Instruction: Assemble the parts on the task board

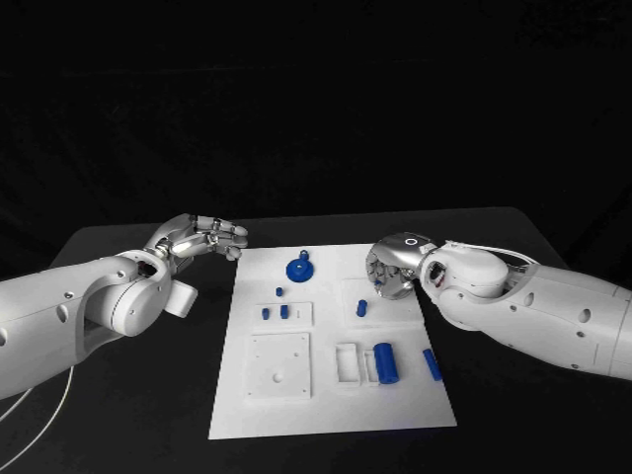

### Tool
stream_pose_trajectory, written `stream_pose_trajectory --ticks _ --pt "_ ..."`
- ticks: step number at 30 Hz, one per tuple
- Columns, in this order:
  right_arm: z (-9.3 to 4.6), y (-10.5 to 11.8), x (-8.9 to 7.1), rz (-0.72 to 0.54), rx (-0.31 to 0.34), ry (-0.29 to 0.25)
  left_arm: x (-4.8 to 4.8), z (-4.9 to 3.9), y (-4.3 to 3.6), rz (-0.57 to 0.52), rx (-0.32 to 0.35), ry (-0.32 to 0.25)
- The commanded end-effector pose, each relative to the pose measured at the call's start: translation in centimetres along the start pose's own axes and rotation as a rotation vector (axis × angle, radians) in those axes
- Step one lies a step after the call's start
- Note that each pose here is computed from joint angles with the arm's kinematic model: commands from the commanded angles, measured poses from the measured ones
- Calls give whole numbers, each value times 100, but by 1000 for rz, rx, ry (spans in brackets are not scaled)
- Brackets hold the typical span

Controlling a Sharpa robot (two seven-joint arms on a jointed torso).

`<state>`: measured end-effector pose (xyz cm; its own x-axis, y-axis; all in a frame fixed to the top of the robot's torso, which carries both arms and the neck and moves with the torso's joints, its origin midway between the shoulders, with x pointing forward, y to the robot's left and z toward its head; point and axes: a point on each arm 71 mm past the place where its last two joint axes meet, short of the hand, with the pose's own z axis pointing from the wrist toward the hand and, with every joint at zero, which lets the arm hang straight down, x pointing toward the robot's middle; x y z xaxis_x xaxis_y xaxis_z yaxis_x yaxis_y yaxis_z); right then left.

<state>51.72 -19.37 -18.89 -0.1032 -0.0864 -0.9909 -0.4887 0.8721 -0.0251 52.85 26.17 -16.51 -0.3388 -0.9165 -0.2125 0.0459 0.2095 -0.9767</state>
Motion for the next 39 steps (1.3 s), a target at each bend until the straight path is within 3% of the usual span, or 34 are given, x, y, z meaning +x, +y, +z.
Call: stream_pose_trajectory --ticks 1,16,24,28,39 --pt "-15 -8 108 25 -3 69 0 6 -12 -4 11 3" --pt "-2 -9 -166 61 -14 23 -19 10 -9 -1 12 -6" --pt "-16 -16 -232 72 -16 11 -23 13 -7 -1 12 -8" --pt "-35 24 -278 143 -29 3 -26 13 -7 0 13 -10" --pt "-80 400 -475 334 -193 -141 -13 23 -16 3 19 -20"
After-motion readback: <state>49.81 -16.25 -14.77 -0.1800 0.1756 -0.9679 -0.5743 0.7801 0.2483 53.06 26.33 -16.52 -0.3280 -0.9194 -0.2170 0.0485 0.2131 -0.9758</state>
